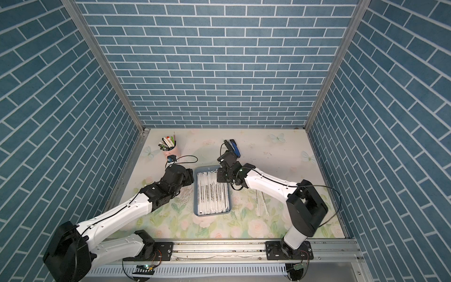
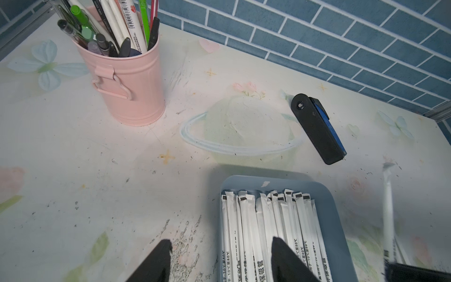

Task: Put the straws into the storage box
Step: Pick up the straw from the center of the board, then place the straw in the storage box.

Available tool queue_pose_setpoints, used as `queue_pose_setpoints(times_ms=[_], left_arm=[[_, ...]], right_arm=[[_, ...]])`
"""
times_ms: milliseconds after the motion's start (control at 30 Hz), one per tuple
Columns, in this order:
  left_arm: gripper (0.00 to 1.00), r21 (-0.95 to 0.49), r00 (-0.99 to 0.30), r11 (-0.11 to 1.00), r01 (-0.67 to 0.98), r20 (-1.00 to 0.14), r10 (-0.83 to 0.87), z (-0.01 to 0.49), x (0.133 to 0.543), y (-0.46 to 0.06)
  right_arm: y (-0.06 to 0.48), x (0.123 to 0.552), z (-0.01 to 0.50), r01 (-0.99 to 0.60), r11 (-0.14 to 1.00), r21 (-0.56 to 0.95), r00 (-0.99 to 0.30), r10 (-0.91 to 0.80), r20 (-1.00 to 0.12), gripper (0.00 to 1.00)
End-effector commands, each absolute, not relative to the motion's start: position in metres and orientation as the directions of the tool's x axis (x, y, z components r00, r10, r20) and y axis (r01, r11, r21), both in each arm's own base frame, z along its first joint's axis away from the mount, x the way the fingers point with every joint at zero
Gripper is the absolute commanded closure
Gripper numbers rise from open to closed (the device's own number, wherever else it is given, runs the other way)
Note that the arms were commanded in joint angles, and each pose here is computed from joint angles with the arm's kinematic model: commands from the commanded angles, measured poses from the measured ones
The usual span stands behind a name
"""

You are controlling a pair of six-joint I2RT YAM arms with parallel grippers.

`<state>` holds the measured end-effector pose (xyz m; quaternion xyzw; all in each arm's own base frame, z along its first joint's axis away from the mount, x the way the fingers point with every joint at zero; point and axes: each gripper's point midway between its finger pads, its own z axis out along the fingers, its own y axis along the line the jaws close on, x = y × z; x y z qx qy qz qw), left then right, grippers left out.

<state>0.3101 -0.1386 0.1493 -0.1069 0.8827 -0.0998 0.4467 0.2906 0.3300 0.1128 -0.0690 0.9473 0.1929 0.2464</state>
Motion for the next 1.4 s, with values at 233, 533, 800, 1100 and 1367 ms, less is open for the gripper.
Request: queue_pose_setpoints(times_ms=[233, 533, 800, 1100, 1367], left_arm=[[0.32, -0.258, -0.608, 0.961, -0.095, -0.749, -0.262, 0.133, 0.305, -0.135], [0.32, -0.258, -0.610, 0.961, -0.097, -0.747, -0.263, 0.132, 0.305, -0.135], [0.32, -0.260, -0.609, 0.961, -0.095, -0.749, -0.262, 0.133, 0.304, -0.134], [0.32, -0.264, -0.609, 0.960, -0.090, -0.748, -0.263, 0.135, 0.307, -0.137], [0.33, -0.256, -0.623, 0.964, -0.071, -0.744, -0.243, 0.134, 0.307, -0.141]], right_arm=[[0.306, 0.285, 0.063, -0.131, 0.979, 0.158, -0.898, -0.049, -0.438, 1.00], [0.314, 0.282, 0.050, -0.148, 0.974, 0.174, -0.915, -0.068, -0.399, 0.97], [0.313, 0.281, 0.051, -0.154, 0.975, 0.159, -0.918, -0.081, -0.389, 0.85], [0.315, 0.282, 0.077, -0.160, 0.969, 0.191, -0.910, -0.070, -0.409, 0.72], [0.242, 0.288, 0.106, -0.111, 0.984, 0.141, -0.892, -0.036, -0.451, 0.77]])
